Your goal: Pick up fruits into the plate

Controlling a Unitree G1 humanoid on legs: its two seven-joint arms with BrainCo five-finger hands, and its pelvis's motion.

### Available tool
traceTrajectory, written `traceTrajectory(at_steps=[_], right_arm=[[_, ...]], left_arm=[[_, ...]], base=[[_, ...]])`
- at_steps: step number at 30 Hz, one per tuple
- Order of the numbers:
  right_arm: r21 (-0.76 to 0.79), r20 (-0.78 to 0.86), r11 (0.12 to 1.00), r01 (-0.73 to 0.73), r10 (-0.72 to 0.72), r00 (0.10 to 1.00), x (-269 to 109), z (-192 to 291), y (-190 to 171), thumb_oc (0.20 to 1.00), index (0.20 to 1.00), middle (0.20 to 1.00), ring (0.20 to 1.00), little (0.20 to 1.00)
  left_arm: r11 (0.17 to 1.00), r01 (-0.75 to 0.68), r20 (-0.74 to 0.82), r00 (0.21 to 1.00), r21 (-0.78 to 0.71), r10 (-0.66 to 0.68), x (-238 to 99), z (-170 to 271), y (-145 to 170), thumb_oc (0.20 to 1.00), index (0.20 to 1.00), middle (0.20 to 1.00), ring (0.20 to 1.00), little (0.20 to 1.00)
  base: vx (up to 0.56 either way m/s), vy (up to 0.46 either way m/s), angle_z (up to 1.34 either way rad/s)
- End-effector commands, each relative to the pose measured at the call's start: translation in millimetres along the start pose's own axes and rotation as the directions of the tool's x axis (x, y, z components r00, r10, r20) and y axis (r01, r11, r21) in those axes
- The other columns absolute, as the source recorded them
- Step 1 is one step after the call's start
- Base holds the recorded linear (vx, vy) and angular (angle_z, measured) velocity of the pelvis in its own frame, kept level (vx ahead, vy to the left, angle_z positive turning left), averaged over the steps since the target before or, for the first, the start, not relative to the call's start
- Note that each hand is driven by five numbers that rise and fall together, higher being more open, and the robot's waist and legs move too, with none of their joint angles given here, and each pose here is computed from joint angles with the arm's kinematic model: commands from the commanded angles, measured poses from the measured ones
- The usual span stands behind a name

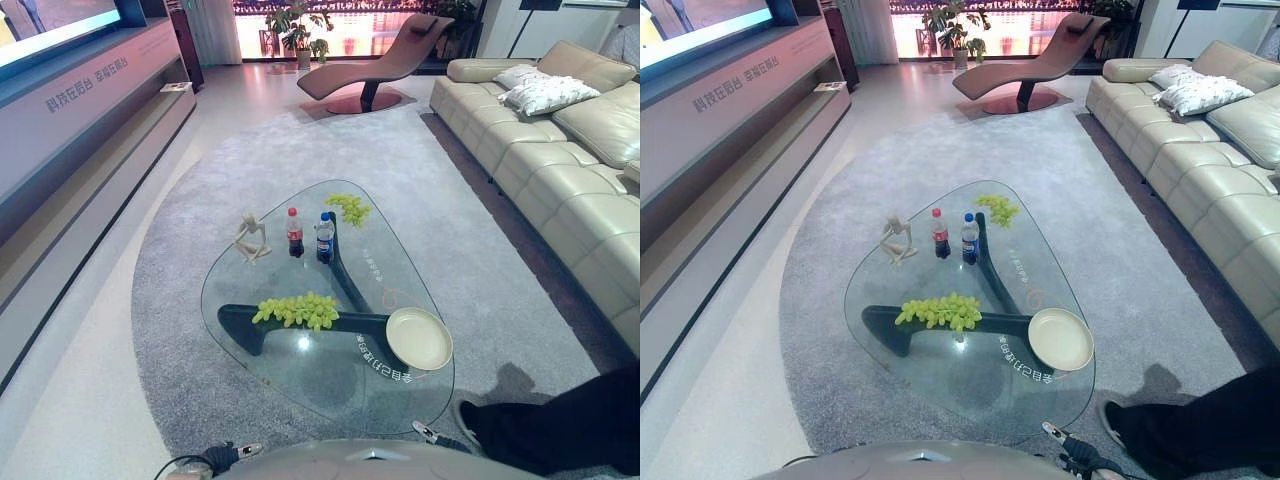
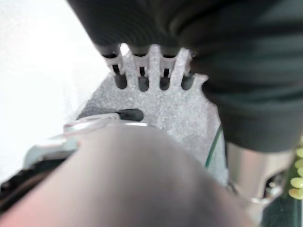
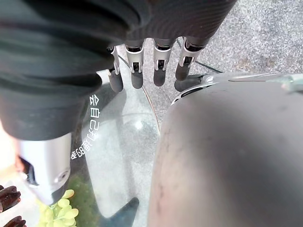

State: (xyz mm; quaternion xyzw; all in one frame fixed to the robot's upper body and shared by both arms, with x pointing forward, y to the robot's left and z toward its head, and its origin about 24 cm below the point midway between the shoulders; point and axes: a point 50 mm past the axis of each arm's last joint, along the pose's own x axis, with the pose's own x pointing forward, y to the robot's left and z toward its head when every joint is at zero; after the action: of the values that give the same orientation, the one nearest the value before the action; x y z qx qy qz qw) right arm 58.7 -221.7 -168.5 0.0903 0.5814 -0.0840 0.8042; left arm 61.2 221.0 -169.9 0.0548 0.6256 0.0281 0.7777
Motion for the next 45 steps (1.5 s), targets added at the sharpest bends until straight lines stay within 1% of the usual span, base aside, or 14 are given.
traceTrajectory(at_steps=[1, 9, 19, 26, 30, 34, 36, 37, 38, 39, 40, 42, 43, 45], right_arm=[[0.012, 0.074, 1.0, -0.018, 0.017, 0.997, 6, 31, 12, 1.0, 1.0, 1.0, 1.0, 1.0], [0.009, 0.071, 1.0, -0.025, 0.025, 0.997, 6, 30, 12, 1.0, 1.0, 1.0, 1.0, 1.0], [-0.022, 0.061, 0.999, -0.032, 0.033, 0.998, 7, 30, 17, 1.0, 1.0, 1.0, 1.0, 1.0], [-0.064, 0.093, 0.997, -0.045, 0.051, 0.994, 8, 47, 19, 1.0, 1.0, 1.0, 1.0, 1.0], [-0.087, 0.136, 0.995, -0.046, 0.058, 0.989, 7, 65, 19, 1.0, 1.0, 1.0, 1.0, 1.0], [-0.112, 0.212, 0.992, -0.053, 0.076, 0.974, 5, 92, 17, 1.0, 1.0, 1.0, 1.0, 1.0], [-0.12, 0.229, 0.991, -0.053, 0.08, 0.97, 3, 99, 16, 1.0, 1.0, 1.0, 1.0, 1.0], [-0.151, 0.287, 0.987, -0.053, 0.094, 0.953, 0, 121, 15, 1.0, 1.0, 1.0, 1.0, 1.0], [-0.153, 0.291, 0.987, -0.053, 0.096, 0.952, -1, 123, 15, 1.0, 1.0, 1.0, 1.0, 1.0], [-0.172, 0.337, 0.983, -0.058, 0.114, 0.935, -4, 140, 17, 1.0, 1.0, 1.0, 1.0, 1.0], [-0.176, 0.347, 0.983, -0.061, 0.119, 0.93, -5, 143, 18, 1.0, 1.0, 1.0, 1.0, 1.0], [-0.192, 0.415, 0.979, -0.072, 0.147, 0.898, -12, 167, 24, 1.0, 1.0, 1.0, 1.0, 1.0], [-0.193, 0.419, 0.979, -0.073, 0.149, 0.896, -12, 168, 24, 1.0, 1.0, 1.0, 1.0, 1.0], [-0.194, 0.471, 0.977, -0.087, 0.17, 0.866, -19, 186, 30, 1.0, 1.0, 1.0, 1.0, 1.0]], left_arm=[[0.996, -0.05, 0.091, 0.995, 0.068, 0.043, 2, 33, 0, 1.0, 1.0, 1.0, 1.0, 1.0], [0.994, -0.087, 0.057, 0.995, 0.062, 0.083, 2, 28, 6, 1.0, 1.0, 1.0, 1.0, 1.0], [0.974, -0.132, -0.001, 0.991, 0.187, 0.135, 2, 21, 8, 1.0, 1.0, 1.0, 1.0, 1.0], [0.945, -0.185, 0.09, 0.982, 0.269, 0.166, 2, 47, 9, 1.0, 1.0, 1.0, 1.0, 1.0], [0.919, -0.269, 0.222, 0.952, 0.287, 0.21, -2, 78, 10, 1.0, 1.0, 1.0, 1.0, 1.0], [0.876, -0.393, 0.455, 0.858, 0.279, 0.24, -15, 133, 12, 1.0, 1.0, 1.0, 1.0, 1.0], [0.873, -0.406, 0.486, 0.84, 0.27, 0.241, -18, 144, 13, 1.0, 1.0, 1.0, 1.0, 1.0], [0.84, -0.483, 0.596, 0.76, 0.248, 0.261, -32, 179, 15, 1.0, 1.0, 1.0, 1.0, 1.0], [0.837, -0.488, 0.603, 0.754, 0.248, 0.261, -33, 181, 15, 1.0, 1.0, 1.0, 1.0, 1.0], [0.806, -0.547, 0.67, 0.688, 0.224, 0.281, -47, 208, 23, 1.0, 1.0, 1.0, 1.0, 1.0], [0.799, -0.562, 0.684, 0.671, 0.215, 0.287, -50, 214, 26, 1.0, 1.0, 1.0, 1.0, 1.0], [0.741, -0.649, 0.769, 0.558, 0.17, 0.312, -80, 256, 48, 1.0, 1.0, 1.0, 1.0, 1.0], [0.737, -0.654, 0.773, 0.552, 0.17, 0.312, -82, 259, 49, 1.0, 1.0, 1.0, 1.0, 1.0], [0.67, -0.731, 0.836, 0.444, 0.129, 0.323, -114, 294, 64, 1.0, 1.0, 1.0, 1.0, 1.0]], base=[[0.0, 0.0, 0.0], [0.0, 0.0, 0.0], [0.03, -0.002, -0.01], [0.0, 0.005, -0.06], [-0.01, 0.021, -0.07], [-0.01, 0.044, -0.01], [-0.06, 0.072, -0.08], [-0.09, 0.089, -0.11], [-0.15, 0.126, -0.12], [-0.07, 0.063, -0.11], [-0.11, 0.087, -0.09], [-0.09, 0.052, -0.04], [-0.09, 0.033, -0.04], [-0.08, 0.013, -0.04]])
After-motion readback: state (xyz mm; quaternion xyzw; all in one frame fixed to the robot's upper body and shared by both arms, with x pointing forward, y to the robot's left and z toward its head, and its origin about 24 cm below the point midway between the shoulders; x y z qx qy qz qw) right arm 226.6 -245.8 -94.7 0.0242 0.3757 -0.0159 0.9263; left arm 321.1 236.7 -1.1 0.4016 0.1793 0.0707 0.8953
